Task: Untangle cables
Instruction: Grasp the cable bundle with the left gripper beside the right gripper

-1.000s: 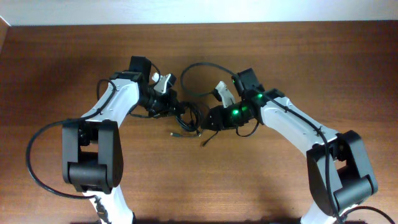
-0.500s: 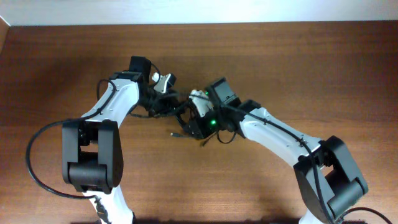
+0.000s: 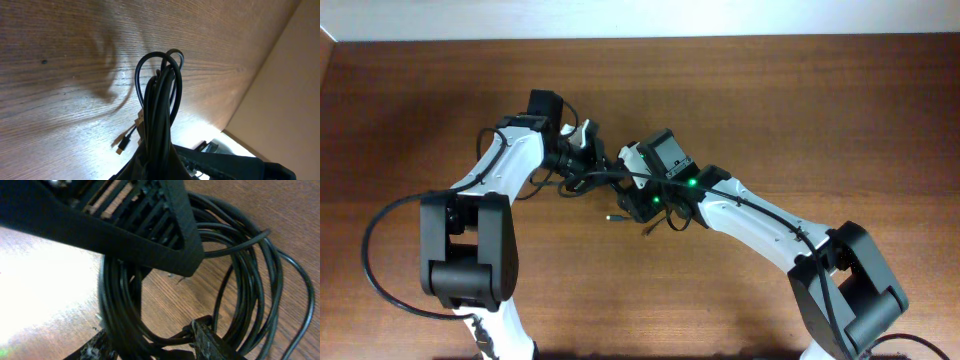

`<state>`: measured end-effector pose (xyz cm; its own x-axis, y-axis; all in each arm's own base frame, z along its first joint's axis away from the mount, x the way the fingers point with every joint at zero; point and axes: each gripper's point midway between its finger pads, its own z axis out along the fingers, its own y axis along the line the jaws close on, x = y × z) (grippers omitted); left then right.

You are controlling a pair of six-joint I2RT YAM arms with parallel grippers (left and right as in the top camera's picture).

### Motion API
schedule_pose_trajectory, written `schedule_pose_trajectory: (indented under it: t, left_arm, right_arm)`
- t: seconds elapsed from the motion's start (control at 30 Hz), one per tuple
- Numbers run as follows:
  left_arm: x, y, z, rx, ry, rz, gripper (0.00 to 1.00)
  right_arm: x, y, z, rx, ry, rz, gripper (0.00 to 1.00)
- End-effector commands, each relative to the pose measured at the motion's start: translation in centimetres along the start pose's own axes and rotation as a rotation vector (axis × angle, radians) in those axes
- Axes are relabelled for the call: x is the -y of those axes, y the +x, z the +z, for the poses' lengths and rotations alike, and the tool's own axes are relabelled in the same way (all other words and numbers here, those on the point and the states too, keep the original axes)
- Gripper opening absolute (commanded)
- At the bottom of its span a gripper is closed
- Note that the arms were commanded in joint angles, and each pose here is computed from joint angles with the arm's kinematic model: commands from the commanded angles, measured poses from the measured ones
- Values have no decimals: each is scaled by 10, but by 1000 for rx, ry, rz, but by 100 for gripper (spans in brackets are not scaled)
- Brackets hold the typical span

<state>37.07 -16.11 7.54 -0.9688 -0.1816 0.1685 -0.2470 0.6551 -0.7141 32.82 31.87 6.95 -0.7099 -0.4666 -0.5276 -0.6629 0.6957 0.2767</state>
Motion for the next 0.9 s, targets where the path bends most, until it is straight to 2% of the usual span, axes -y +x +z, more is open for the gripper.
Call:
schedule_pose_trajectory:
  t: [0.0, 0.23, 0.27, 0.37, 0.47, 0.53, 0.57, 0.6, 0.67, 0.73, 0.87]
  left_arm:
    - [6, 5, 1, -33, 61, -37, 0]
    - [7, 7, 1, -42, 68, -42, 0]
    - [7, 6, 1, -41, 68, -41, 9]
    - [9, 0, 1, -16, 74, -4, 54]
    - [10, -3, 1, 0, 79, 164, 65]
    - [11, -4, 1, 10, 80, 310, 65]
    - [11, -4, 1, 11, 80, 337, 65]
    - [11, -4, 1, 11, 79, 340, 66]
    - [11, -4, 1, 11, 80, 340, 75]
    - [11, -4, 1, 10, 80, 339, 79]
    - [11, -2, 1, 3, 83, 332, 82]
  right_arm:
    - [9, -6, -4, 20, 64, -25, 42]
    - [10, -7, -4, 22, 71, -21, 8]
    - [6, -7, -5, 22, 51, -20, 6]
    - [-19, -13, -16, 39, -110, 16, 5]
    - [-24, -17, -41, 30, -311, 203, 4]
    - [-20, -9, -60, -17, -463, 318, 4]
    - [-18, -5, -62, -34, -475, 344, 4]
    - [-15, -1, -63, -50, -477, 365, 4]
    - [-19, 3, -62, -67, -484, 368, 4]
    - [-25, 3, -61, -69, -496, 356, 4]
    - [-35, 3, -58, -72, -504, 326, 4]
